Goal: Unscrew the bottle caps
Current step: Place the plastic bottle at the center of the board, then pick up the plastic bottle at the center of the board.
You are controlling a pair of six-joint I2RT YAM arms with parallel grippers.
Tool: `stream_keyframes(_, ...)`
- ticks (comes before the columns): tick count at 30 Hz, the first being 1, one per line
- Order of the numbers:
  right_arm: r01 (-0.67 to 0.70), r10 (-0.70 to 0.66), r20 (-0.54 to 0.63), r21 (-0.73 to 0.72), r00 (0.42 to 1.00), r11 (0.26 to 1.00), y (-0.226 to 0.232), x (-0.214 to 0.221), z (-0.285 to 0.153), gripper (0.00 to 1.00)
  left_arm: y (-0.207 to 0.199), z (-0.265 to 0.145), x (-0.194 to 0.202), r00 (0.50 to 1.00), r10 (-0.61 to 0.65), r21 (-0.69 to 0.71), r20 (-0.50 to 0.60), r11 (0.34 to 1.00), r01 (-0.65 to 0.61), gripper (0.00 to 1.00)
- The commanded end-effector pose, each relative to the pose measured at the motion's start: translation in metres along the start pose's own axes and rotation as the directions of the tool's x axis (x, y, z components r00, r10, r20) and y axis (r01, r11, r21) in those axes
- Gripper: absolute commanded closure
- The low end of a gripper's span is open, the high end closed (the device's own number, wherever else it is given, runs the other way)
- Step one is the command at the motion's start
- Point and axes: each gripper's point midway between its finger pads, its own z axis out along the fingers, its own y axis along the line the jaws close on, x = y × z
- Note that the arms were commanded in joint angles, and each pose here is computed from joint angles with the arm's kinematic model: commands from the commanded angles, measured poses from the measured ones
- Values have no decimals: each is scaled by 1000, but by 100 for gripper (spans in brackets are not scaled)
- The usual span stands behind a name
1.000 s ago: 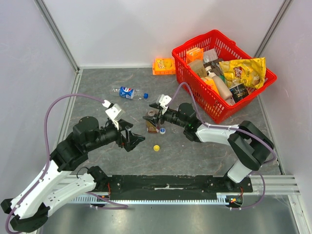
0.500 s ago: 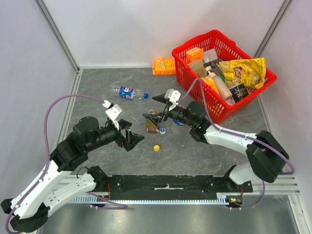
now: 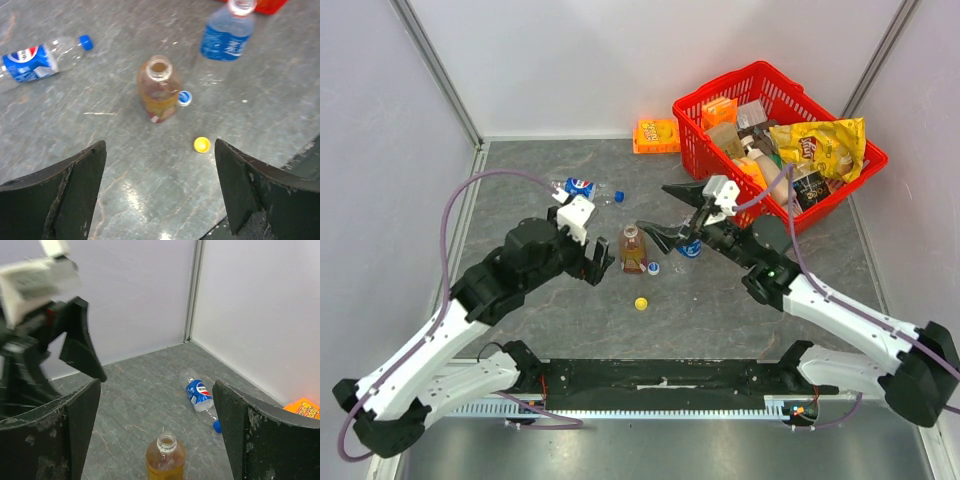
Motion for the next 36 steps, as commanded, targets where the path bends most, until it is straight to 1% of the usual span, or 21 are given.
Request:
stream_keyframes(1, -29, 29, 2, 38, 1000, 999, 0, -9, -18, 2, 39, 9, -16, 997, 67, -213, -29, 974, -72, 6)
stream_keyframes(6, -9, 10, -13, 37, 1000, 999, 3, -9, -32, 2, 62, 37, -31, 997, 40, -294, -60, 954, -56, 6)
stream_keyframes(11, 22, -20, -38, 59, 999, 998, 0, -6, -42, 2, 97, 58, -52, 989, 93, -398, -118, 907, -133, 6)
stream_keyframes(15, 35, -30, -41, 118, 999, 992, -9, -4, -50, 2, 128, 79, -60, 986, 92, -420, -140, 896, -144, 6)
stream_keyframes(20, 39, -33, -38, 166, 999, 985, -16, -7, -55, 2, 159, 116, -51, 968, 148, -395, -203, 892, -219, 6)
stream_keyframes(22, 37, -28, -57, 162, 998, 986, -16, -5, -54, 2, 177, 125, -53, 967, 162, -429, -196, 873, -233, 3)
stream_keyframes(25, 38, -27, -74, 154, 997, 987, -15, -2, -54, 2, 192, 142, -48, 966, 167, -391, -196, 890, -233, 2)
stream_keyframes(28, 43, -28, -93, 159, 995, 986, -16, 3, -56, 2, 205, 158, -45, 951, 215, -363, -222, 887, -285, 2)
stream_keyframes(33, 57, -37, -119, 168, 992, 984, -18, 8, -58, 2, 221, 191, -34, 895, 306, -273, -324, 876, -398, 2)
stream_keyframes(36, 66, -45, -127, 168, 991, 984, -19, 10, -59, 2, 224, 212, -15, 857, 340, -161, -388, 890, -426, 2)
